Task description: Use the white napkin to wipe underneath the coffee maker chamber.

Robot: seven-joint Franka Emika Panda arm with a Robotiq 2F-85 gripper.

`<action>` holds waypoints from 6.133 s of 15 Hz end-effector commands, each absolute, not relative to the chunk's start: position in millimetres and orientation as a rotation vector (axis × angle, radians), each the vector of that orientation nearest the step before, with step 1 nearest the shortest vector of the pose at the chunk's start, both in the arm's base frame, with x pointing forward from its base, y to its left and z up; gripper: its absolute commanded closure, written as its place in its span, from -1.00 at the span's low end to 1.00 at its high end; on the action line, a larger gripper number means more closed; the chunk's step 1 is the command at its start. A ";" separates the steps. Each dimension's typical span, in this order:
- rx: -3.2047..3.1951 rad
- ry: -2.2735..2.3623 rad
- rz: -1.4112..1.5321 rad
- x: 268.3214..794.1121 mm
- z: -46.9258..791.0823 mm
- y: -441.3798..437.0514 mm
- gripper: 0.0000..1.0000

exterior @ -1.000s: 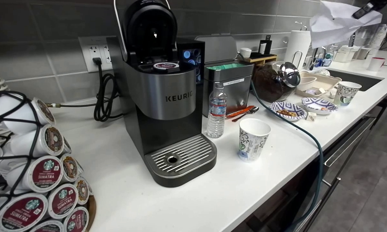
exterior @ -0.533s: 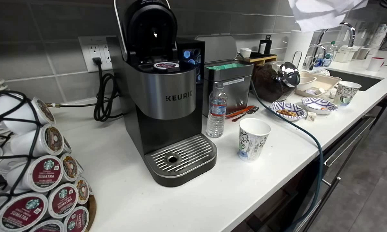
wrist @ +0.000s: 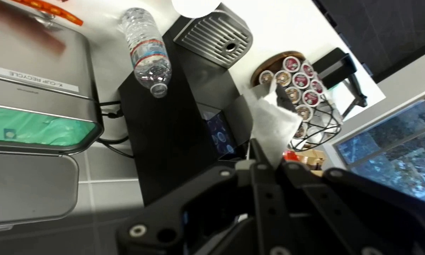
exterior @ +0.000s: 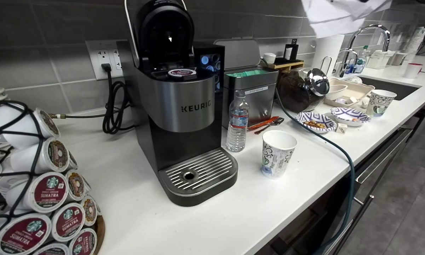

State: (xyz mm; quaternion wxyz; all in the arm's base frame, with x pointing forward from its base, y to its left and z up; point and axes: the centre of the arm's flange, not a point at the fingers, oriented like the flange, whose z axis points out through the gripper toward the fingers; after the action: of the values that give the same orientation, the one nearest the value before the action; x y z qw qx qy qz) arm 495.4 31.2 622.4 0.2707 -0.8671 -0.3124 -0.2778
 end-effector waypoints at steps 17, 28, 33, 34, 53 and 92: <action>-2.564 -0.866 -0.220 483.3 507.1 269.0 0.99; -2.956 -0.302 -0.316 512.4 424.0 384.2 0.99; -3.049 -0.160 -0.434 511.3 386.1 398.6 0.99; -3.054 -0.154 -0.457 507.9 381.4 398.8 0.99; -2.958 -0.031 -0.875 536.1 301.7 415.7 0.99; -3.253 0.347 -0.818 568.0 260.8 443.8 0.99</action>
State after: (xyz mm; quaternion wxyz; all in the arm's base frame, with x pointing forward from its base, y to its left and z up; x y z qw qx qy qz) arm 562.3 456.9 288.1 -0.0747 -0.9602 0.0461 -0.2652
